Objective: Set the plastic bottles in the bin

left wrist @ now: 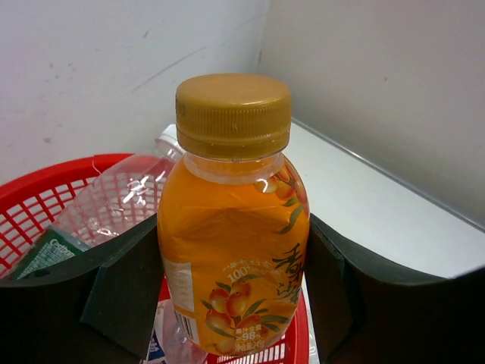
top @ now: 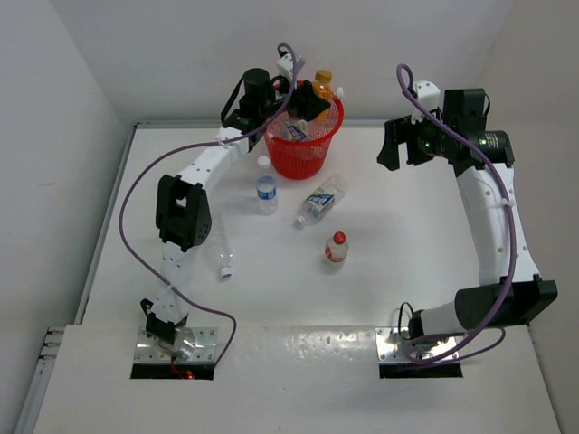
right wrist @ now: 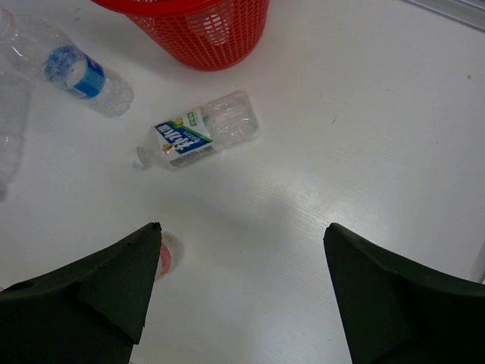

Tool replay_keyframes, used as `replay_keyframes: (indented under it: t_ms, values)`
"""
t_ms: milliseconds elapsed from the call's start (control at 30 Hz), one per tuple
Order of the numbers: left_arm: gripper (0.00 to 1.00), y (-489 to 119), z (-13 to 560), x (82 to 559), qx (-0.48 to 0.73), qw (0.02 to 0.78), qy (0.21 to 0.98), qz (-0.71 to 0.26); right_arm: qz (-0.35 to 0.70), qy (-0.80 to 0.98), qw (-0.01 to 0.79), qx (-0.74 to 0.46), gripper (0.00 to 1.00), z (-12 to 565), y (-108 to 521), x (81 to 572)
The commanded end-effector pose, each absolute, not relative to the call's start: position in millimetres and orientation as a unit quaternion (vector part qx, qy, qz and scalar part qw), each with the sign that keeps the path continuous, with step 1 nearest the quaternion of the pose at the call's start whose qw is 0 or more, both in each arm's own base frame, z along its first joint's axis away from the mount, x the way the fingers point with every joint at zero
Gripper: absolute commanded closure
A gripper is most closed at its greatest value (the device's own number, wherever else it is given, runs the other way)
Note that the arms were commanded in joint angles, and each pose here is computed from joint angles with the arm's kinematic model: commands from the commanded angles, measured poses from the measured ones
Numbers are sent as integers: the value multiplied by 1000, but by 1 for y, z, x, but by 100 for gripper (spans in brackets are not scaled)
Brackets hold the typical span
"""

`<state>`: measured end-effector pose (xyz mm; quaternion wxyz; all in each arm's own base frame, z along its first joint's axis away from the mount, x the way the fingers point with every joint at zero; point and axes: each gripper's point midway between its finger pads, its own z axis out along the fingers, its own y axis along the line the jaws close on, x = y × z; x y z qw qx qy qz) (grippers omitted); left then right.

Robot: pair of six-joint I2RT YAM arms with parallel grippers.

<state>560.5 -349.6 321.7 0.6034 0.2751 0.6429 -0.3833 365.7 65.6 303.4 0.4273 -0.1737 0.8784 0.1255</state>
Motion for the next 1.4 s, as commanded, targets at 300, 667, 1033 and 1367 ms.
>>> replay_keyframes:
  t_ms: [300, 667, 1033, 1367]
  values:
    - [0, -316, 379, 573, 245, 664, 624, -330, 150, 875, 419, -189, 11, 292, 82, 373]
    - [0, -215, 477, 515, 220, 715, 608, -266, 239, 834, 405, -289, 10, 258, 136, 332]
    - [0, -141, 457, 404, 232, 710, 630, -213, 265, 807, 357, -388, 10, 204, 187, 272]
    - [0, -122, 449, 375, 209, 712, 641, -197, 223, 853, 309, -356, 7, 135, 194, 264]
